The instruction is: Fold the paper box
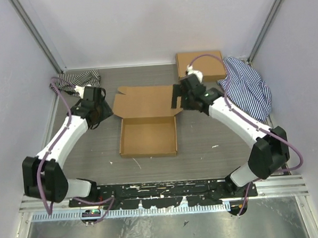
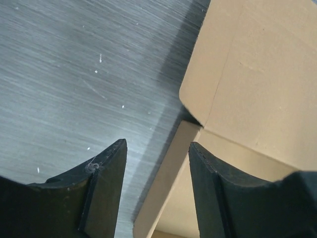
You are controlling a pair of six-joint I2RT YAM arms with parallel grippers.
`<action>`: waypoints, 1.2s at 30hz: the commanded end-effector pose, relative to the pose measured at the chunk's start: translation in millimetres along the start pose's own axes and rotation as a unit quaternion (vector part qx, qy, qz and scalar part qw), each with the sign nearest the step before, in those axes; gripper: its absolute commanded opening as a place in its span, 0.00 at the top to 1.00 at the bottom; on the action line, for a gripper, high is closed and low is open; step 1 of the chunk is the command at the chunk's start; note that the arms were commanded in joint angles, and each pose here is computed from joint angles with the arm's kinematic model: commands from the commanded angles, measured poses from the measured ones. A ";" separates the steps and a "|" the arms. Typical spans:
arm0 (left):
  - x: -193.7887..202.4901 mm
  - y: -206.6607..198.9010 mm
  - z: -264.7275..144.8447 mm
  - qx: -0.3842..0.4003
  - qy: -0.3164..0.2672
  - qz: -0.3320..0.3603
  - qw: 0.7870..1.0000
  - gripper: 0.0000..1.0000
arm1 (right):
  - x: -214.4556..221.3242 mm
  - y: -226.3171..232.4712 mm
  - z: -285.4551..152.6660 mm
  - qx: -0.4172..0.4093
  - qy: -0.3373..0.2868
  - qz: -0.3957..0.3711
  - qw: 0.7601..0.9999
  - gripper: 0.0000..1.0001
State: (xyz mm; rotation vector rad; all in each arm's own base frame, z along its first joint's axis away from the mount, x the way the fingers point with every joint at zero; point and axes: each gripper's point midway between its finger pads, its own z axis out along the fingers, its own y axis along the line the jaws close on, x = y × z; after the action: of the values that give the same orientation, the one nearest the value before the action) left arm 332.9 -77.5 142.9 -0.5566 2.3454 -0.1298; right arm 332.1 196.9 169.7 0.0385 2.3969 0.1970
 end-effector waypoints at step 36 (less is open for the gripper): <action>-25.0 -45.6 128.5 0.079 0.099 -0.054 0.990 0.46 | -51.8 -5.3 147.2 -0.142 0.104 0.054 0.983 0.74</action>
State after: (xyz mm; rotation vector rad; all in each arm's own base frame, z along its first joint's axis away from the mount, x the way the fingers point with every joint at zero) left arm 435.1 -90.9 61.4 -0.6348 2.5184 -0.3543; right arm 456.2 196.3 74.6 0.0513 2.6188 0.5609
